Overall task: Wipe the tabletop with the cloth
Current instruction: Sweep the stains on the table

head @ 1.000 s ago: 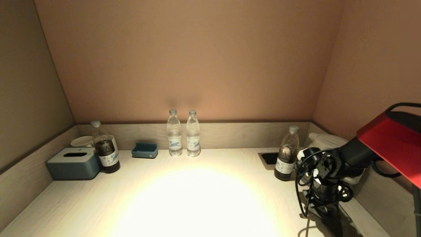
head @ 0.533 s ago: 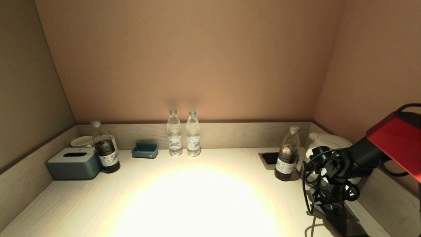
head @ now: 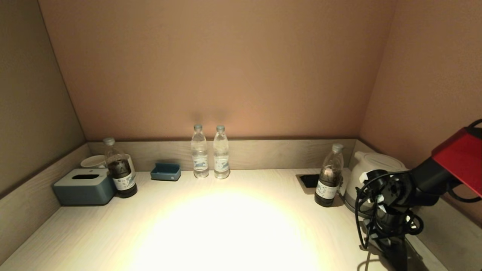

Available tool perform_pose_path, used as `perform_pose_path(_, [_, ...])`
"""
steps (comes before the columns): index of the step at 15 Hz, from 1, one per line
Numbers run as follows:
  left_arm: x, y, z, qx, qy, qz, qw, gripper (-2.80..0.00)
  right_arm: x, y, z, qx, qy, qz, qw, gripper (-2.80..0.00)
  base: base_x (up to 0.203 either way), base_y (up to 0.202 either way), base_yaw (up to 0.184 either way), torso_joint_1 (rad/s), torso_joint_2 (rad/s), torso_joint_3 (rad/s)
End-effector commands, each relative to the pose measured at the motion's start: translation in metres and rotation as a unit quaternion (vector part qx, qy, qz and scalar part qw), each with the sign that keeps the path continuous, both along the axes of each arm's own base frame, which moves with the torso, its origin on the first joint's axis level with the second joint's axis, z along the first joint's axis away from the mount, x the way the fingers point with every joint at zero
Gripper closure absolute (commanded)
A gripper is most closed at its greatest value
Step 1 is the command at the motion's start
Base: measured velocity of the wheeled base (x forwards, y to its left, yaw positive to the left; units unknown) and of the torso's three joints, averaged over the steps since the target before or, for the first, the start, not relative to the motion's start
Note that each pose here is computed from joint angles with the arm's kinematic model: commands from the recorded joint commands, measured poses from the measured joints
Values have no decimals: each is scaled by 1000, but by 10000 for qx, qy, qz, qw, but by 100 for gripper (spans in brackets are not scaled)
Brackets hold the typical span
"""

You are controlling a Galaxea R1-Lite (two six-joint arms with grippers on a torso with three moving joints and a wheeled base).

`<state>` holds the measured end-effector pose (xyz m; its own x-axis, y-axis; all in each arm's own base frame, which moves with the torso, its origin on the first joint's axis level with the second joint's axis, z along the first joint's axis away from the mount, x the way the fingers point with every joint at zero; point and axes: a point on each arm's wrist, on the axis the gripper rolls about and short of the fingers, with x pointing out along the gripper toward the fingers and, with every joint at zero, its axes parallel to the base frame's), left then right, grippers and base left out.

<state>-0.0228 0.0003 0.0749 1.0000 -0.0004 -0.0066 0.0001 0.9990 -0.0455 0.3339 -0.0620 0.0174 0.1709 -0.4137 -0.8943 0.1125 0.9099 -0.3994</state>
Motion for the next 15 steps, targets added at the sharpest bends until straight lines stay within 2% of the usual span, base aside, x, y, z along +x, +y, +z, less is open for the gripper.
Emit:
perform_pose_path(1, [0,0,0,-2,-2,2,10000,0,-6,-4,7,-24,-37,-54,10000,0,0,0,0,0,0,0])
perform_pose_path(5, [0,0,0,-2,-2,2,10000,0,-18,-20,3,8,130,-304,9995,0,0,0,0,0,0,0])
perform_pose_path(8, [0,0,0,-2,-2,2,10000,0,-31,-21,0,59,256,-335,9991,0,0,0,0,0,0,0])
perform_pose_path(11, [0,0,0,-2,-2,2,10000,0,-51,-14,8,178,122,-235,9995,0,0,0,0,0,0,0])
perform_pose_path(15, [0,0,0,-2,-2,2,10000,0,-70,16,23,378,-5,278,9989,0,0,0,0,0,0,0])
